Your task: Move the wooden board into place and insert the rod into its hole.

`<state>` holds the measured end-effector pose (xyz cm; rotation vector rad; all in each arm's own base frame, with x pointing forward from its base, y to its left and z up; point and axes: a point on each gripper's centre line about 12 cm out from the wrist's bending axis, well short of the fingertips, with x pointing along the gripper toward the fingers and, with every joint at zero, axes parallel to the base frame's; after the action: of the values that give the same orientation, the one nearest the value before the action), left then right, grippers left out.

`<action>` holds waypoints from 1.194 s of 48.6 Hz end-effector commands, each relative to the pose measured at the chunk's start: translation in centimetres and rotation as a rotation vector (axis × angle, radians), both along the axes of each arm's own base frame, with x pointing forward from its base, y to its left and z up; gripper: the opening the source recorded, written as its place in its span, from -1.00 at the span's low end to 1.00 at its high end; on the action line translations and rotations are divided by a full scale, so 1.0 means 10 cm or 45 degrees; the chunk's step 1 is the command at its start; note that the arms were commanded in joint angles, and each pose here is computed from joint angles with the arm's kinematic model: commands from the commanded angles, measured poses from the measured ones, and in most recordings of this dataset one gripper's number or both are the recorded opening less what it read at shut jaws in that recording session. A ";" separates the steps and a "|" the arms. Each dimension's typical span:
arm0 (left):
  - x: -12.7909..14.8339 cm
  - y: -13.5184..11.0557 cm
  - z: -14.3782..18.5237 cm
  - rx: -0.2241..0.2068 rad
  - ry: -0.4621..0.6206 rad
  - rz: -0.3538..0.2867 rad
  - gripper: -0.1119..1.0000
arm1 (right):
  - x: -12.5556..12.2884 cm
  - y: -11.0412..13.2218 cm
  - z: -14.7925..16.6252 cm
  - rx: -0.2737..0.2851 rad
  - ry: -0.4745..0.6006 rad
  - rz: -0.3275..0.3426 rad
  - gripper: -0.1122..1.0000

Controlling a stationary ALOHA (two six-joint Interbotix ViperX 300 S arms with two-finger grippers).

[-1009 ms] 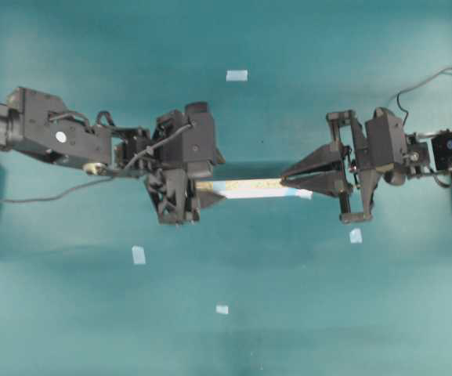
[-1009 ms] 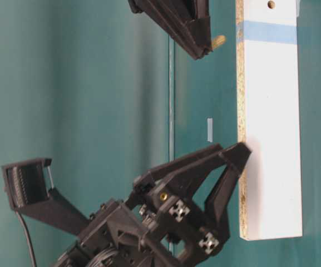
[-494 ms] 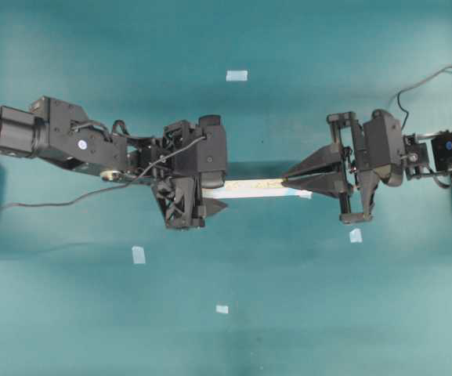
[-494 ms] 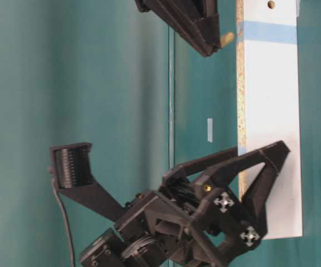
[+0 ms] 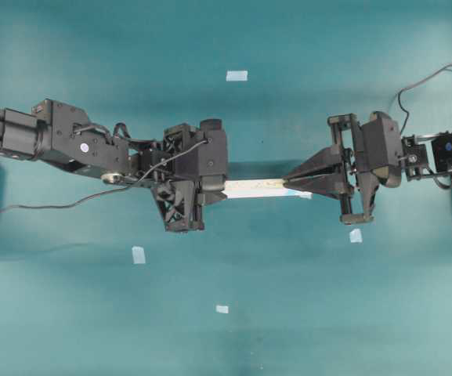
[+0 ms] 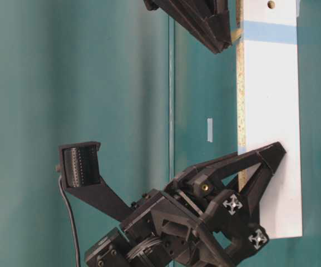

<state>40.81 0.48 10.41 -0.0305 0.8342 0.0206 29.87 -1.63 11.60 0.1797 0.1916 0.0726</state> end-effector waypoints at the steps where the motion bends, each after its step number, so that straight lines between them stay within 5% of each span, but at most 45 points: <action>1: 0.05 0.01 0.13 0.003 -0.041 0.001 -0.40 | 0.01 -0.01 0.03 -0.003 -0.022 -0.006 -0.60; 58: 0.04 0.01 0.13 -0.002 -0.010 0.002 -0.40 | -0.24 0.03 -0.19 -0.014 0.119 0.001 -0.60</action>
<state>40.85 0.51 10.48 -0.0336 0.8587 0.0206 27.81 -1.50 9.92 0.1785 0.2651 0.0609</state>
